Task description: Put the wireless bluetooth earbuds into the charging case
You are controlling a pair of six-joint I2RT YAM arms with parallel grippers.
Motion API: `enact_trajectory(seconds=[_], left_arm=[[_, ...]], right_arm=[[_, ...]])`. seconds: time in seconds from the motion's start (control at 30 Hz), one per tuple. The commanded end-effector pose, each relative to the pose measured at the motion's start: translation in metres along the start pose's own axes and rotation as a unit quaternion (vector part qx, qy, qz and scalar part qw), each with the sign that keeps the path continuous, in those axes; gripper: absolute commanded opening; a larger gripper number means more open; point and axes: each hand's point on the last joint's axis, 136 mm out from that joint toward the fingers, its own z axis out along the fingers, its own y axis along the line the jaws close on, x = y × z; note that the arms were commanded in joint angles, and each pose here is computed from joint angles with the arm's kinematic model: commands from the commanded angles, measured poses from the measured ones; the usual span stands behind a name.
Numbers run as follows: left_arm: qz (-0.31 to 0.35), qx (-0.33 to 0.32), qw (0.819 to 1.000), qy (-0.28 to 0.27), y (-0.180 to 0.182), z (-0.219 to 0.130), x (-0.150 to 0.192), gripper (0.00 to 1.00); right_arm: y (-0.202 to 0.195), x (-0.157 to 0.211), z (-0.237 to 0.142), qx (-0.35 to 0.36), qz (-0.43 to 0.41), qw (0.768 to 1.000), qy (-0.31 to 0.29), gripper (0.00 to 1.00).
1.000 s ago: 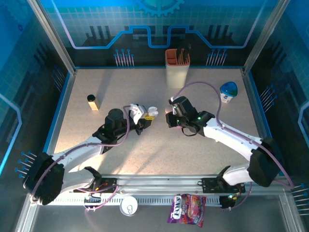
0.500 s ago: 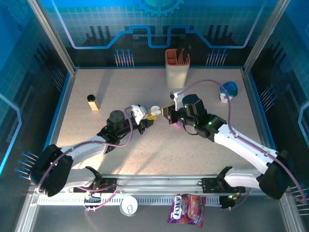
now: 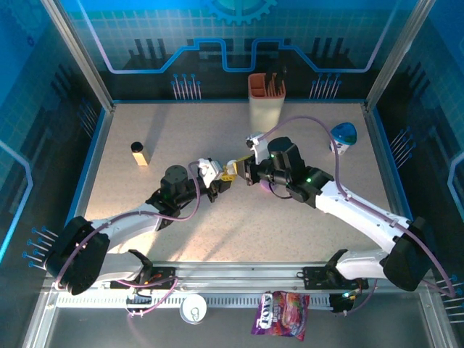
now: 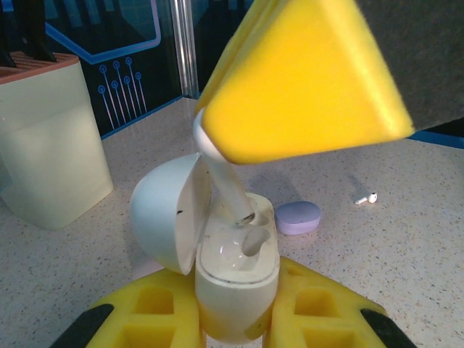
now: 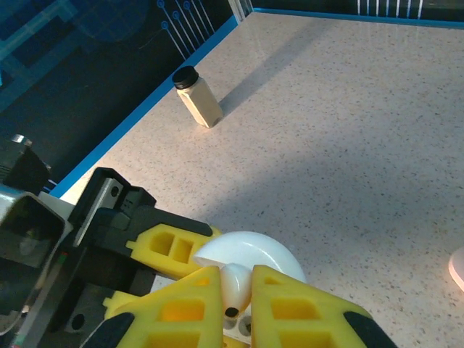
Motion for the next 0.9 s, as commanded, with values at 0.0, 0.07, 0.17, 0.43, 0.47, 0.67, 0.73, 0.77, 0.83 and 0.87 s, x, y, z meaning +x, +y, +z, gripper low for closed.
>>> enact_trajectory(seconds=[0.0, 0.07, 0.17, 0.43, 0.47, 0.67, 0.73, 0.77, 0.83, 0.87], left_arm=[[-0.003, 0.010, 1.000, -0.008, -0.005, 0.001, -0.005, 0.00], [-0.009, 0.010, 1.000, -0.008, -0.005, 0.001, -0.006, 0.00], [-0.012, 0.007, 1.000, -0.011, -0.003, 0.001, -0.009, 0.00], [-0.025, -0.007, 1.000, -0.006, 0.002, 0.001, -0.009, 0.00], [-0.025, -0.006, 1.000, -0.005, 0.002, 0.001, -0.008, 0.00], [-0.031, -0.007, 0.999, -0.005, 0.002, 0.001, -0.008, 0.00], [-0.032, -0.007, 0.999, -0.005, 0.002, 0.001, -0.009, 0.00], [-0.032, -0.008, 0.999, -0.005, 0.003, 0.001, -0.010, 0.00], [-0.036, -0.007, 0.999, -0.005, 0.002, 0.002, -0.010, 0.00], [-0.038, -0.007, 0.999, -0.007, 0.003, 0.002, -0.012, 0.00]], right_arm=[[0.013, -0.013, 0.000, -0.018, -0.019, 1.000, -0.012, 0.12], [0.012, -0.009, 0.001, -0.017, -0.018, 1.000, -0.007, 0.11], [0.011, -0.004, 0.003, -0.013, -0.020, 1.000, 0.003, 0.11], [0.009, 0.011, 0.005, 0.009, -0.059, 0.997, 0.052, 0.12], [0.008, 0.012, 0.005, 0.012, -0.063, 0.996, 0.055, 0.11], [0.008, 0.008, 0.004, 0.018, -0.070, 0.996, 0.046, 0.11], [0.007, 0.009, 0.005, 0.020, -0.071, 0.996, 0.049, 0.11], [0.008, 0.010, 0.005, 0.019, -0.073, 0.996, 0.051, 0.12], [0.008, 0.014, 0.007, 0.017, -0.074, 0.996, 0.056, 0.12], [0.009, 0.016, 0.009, 0.015, -0.075, 0.995, 0.059, 0.12]])
